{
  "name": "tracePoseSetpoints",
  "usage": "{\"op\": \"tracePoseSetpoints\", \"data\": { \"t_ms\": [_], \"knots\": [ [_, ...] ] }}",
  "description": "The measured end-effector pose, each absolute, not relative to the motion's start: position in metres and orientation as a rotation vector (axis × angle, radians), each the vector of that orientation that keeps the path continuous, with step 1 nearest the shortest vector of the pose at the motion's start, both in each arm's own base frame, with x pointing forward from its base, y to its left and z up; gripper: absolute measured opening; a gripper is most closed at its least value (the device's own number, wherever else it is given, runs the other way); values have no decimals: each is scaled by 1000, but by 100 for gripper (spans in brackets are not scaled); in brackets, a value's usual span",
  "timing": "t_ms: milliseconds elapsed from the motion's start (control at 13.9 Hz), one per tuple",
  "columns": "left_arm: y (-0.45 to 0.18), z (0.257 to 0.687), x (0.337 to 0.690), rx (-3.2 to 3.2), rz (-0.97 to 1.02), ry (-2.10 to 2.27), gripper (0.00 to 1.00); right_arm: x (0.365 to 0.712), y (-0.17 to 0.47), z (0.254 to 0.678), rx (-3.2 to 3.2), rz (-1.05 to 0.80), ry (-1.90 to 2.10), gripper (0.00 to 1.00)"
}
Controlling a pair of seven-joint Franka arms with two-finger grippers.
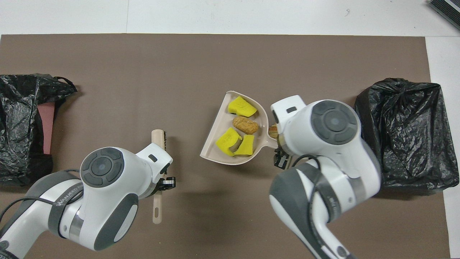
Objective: Sweep and dump trash in bin
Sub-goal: 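Carry the loaded dustpan with the right gripper over the nearby black bag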
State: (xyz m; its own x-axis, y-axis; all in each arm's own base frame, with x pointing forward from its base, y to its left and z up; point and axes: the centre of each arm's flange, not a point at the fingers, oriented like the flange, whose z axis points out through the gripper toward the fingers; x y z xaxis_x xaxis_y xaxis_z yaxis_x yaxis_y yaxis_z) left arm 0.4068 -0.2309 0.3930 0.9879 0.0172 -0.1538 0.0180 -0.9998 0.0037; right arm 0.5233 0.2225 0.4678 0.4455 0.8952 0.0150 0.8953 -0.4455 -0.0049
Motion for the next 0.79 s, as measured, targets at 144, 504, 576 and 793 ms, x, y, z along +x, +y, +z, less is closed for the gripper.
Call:
{"op": "tracePoseSetpoints", "data": {
  "t_ms": [144, 504, 576, 793],
  "knots": [
    [-240, 393, 400, 3134, -242, 68, 26, 527, 176, 502, -2696, -63, -1600, 31],
    [-309, 392, 348, 3166, -239, 49, 26, 534, 45, 533, -2708, -24, -1572, 31],
    [-323, 391, 334, 3172, -238, 28, 26, 534, 18, 534, -2704, -19, -1575, 31],
    [-353, 378, 298, 3155, -215, -18, 26, 530, -71, 534, -2676, -19, -1625, 31]
  ]
}}
